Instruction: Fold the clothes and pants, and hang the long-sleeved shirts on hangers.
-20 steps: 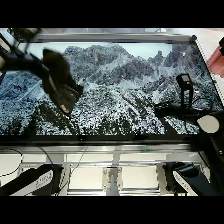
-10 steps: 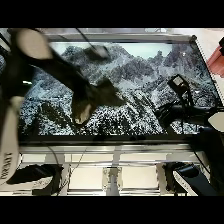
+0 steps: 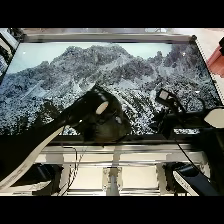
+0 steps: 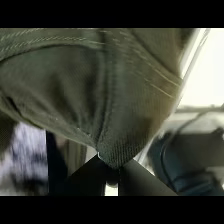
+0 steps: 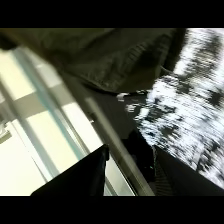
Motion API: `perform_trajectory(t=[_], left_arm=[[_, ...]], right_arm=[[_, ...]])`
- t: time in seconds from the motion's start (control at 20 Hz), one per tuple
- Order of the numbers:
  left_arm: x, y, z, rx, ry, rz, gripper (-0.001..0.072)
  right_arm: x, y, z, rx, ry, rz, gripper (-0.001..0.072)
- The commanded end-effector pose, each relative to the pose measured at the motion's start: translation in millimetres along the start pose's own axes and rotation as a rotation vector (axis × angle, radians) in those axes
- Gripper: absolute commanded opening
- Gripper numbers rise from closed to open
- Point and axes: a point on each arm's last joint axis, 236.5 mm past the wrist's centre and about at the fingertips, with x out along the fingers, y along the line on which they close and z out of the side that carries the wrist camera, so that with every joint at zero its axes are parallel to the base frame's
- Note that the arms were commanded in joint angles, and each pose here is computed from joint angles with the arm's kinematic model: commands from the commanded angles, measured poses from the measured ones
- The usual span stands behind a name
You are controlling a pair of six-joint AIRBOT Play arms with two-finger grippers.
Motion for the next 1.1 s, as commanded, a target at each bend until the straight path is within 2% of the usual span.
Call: perform_trajectory(t=[0.0,0.1,0.2,0.25,0.35,0.45,0.5,0.55,0.65,0.7,0.85,0.9,1.05], left_arm=[[-3.7,7.4,-59.2,-0.101,0.068,0.168,0.0056],[-35.5,12.4,-93.5,-0.167,-0.031,0.313,0.0056],[-58.8,16.1,-125.4,-0.253,-0.129,0.418,0.0056],[-68.9,22.0,-139.8,-0.303,-0.174,0.476,0.0056],[-83.2,35.0,-163.1,-0.393,-0.232,0.565,0.0056],[-82.2,38.4,-177.5,-0.465,-0.244,0.56,0.0057],[-79.3,39.8,-181.6,-0.497,-0.241,0.545,0.0057],[-75.5,41.3,-184.4,-0.517,-0.232,0.533,0.0057],[-65.7,44.8,-186.3,-0.532,-0.203,0.51,0.0057],[-60.6,46.5,-185.5,-0.532,-0.187,0.498,0.0057],[-49.8,53.9,-178.2,-0.516,-0.151,0.474,0.0058],[-48.4,56.6,-175.9,-0.512,-0.146,0.471,0.0058],[-49.0,65.1,-170.6,-0.504,-0.153,0.487,0.0057]], right_arm=[[32.6,6.5,-4.6,-0.079,-0.004,0.105,0.0353],[57.3,1.5,-6.0,-0.053,-0.013,0.142,0.0354],[74.4,17.5,21.4,-0.051,-0.116,0.249,0.0354],[82.5,29.3,35.9,-0.101,-0.163,0.287,0.0354],[113.5,37.4,49.6,-0.18,-0.168,0.262,0.0354],[141.7,46.2,62.5,-0.128,-0.182,0.273,0.0353],[149.0,60.3,71.5,-0.046,-0.209,0.344,0.0354],[152.5,74.5,80.0,0.03,-0.233,0.423,0.0399],[159.3,93.9,90.6,0.162,-0.253,0.547,0.0424],[163.6,100.2,94.4,0.232,-0.252,0.592,0.0472],[180.3,121.4,101.6,0.468,-0.204,0.708,0.0491],[185.1,131.1,101.5,0.502,-0.185,0.736,0.0491],[194.0,169.4,89.1,0.44,-0.113,0.773,0.0491]])
